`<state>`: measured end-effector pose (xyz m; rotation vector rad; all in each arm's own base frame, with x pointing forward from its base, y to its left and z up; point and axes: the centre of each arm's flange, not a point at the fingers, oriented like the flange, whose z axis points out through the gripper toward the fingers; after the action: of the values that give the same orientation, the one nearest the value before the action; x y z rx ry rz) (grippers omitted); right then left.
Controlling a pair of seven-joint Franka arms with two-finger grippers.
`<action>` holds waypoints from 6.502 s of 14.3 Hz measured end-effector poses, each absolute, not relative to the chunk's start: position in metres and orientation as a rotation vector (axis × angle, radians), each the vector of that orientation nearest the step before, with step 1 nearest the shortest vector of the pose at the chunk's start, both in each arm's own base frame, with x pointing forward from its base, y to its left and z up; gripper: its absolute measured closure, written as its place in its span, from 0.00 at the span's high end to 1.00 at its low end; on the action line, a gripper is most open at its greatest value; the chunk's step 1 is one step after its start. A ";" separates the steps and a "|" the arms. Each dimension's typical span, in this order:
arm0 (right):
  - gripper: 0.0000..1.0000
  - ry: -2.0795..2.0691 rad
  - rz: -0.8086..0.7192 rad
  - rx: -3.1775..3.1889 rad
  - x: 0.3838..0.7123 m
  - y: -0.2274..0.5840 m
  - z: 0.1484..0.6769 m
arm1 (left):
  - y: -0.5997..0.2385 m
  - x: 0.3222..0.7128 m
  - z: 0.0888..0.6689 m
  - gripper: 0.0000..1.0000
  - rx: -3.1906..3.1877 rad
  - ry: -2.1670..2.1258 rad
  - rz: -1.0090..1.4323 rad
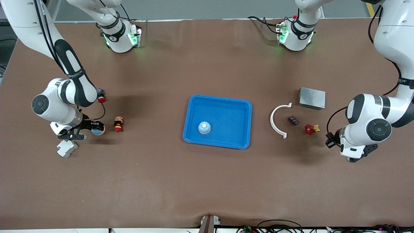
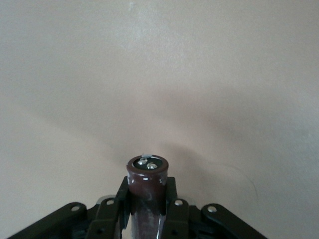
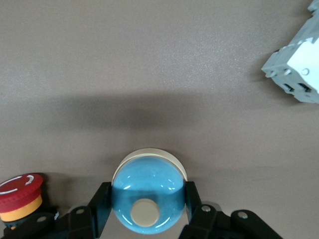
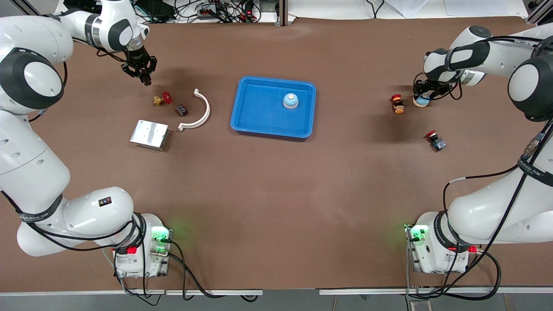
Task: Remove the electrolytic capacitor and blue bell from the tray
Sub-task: 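Place the capacitor by the red valve while the right gripper lowers the bell, then move the right gripper back to the tray while the left gripper withdraws, then grasp the second light-blue bell in the tray with the right gripper, then carry the bell with the right gripper beside the first bell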
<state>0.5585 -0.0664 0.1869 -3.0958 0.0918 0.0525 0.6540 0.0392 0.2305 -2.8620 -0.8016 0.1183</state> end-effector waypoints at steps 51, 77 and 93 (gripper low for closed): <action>1.00 1.077 0.051 -2.941 0.534 0.504 0.220 | -0.050 0.532 0.653 1.00 -3.070 0.032 0.025; 0.62 1.129 0.002 -2.910 0.548 0.504 0.208 | -0.044 0.515 0.666 1.00 -3.100 0.022 0.005; 0.62 0.505 0.089 -3.099 0.676 0.243 0.379 | -0.065 0.511 0.656 1.00 -3.092 0.081 0.062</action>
<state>0.6762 0.2426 0.3793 -3.0995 0.5048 0.0895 0.5110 -0.0646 0.6560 -3.0924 0.0813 0.0618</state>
